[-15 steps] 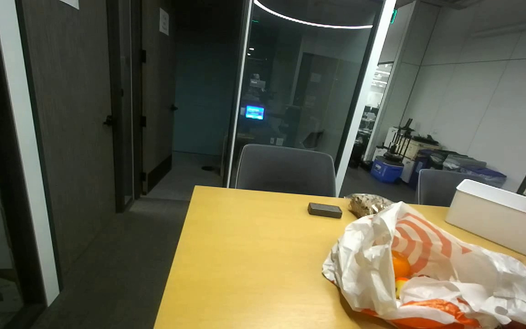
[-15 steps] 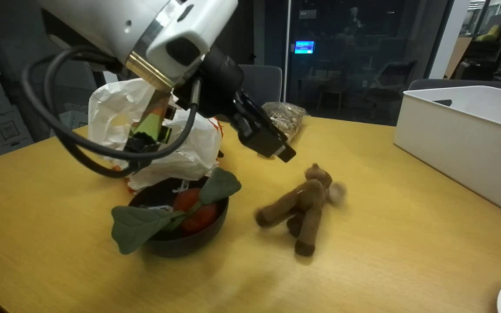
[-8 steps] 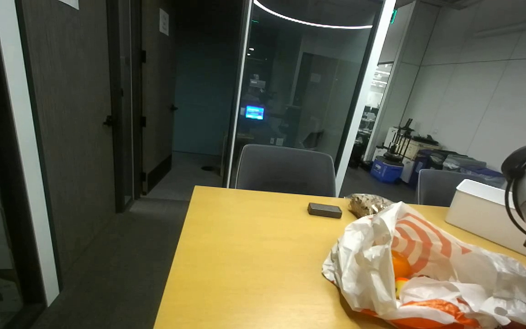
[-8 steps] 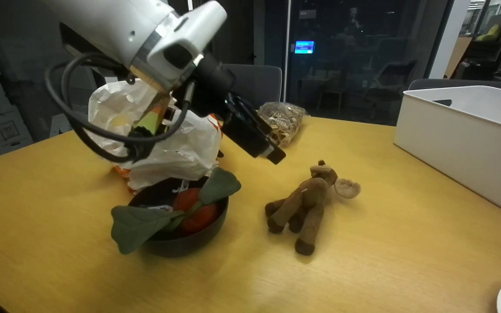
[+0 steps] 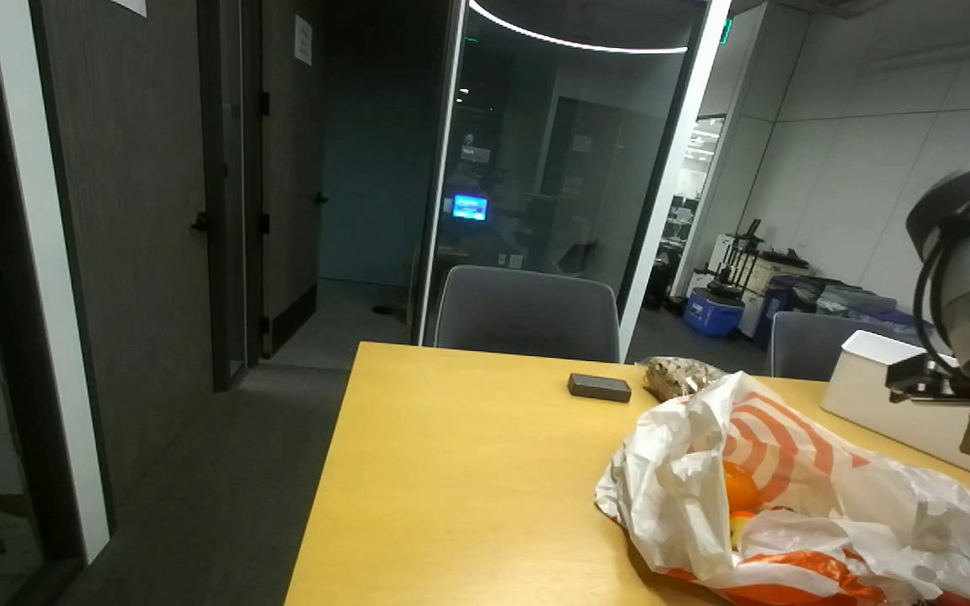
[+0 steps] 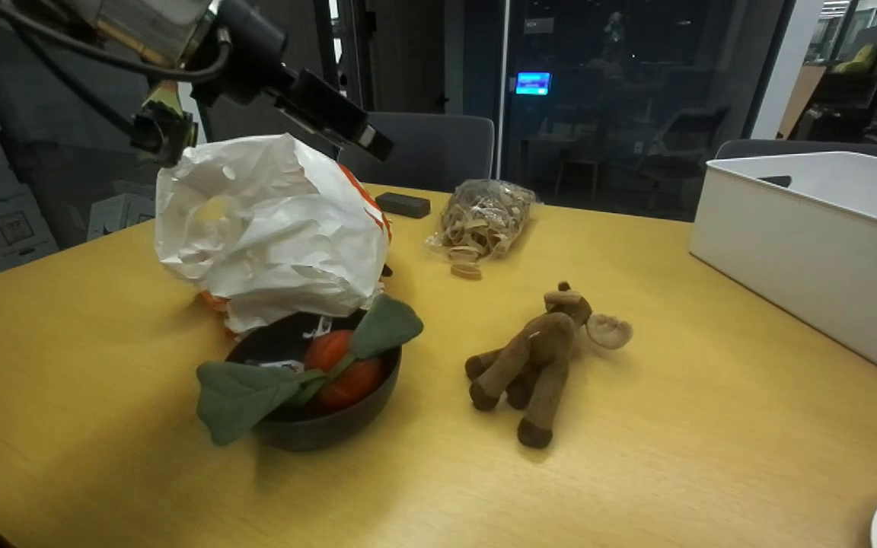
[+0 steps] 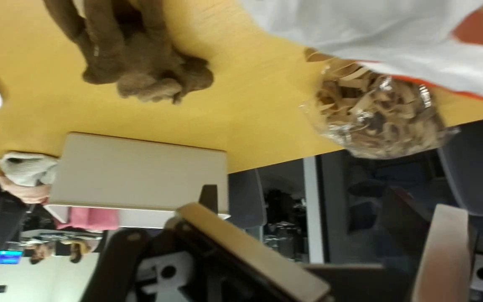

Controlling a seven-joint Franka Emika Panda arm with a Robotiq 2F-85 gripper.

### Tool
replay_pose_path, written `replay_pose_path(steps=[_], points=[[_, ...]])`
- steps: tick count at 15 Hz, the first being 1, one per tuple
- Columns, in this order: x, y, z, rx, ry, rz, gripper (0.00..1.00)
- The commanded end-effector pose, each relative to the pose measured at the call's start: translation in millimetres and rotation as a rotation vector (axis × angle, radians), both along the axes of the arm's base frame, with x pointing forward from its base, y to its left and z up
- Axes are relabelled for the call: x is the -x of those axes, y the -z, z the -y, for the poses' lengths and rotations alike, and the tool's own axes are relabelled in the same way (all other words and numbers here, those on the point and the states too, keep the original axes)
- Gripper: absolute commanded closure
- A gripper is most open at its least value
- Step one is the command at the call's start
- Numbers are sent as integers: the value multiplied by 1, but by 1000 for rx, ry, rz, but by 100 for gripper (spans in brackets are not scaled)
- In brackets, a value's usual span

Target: Put the radish and orange in the black bowl and put the moose on the table.

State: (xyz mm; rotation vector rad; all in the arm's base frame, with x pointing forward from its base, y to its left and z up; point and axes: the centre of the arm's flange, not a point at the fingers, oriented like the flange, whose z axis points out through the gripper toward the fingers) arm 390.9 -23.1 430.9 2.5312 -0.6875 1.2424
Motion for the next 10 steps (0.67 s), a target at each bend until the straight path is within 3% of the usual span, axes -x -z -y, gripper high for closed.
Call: replay_pose_path(steps=[1, 5, 10], points=[[-30, -4, -51, 6, -209, -43, 0], [-66, 25, -73, -44, -441, -143, 0], [-83, 80, -66, -141, -575, -302, 0]])
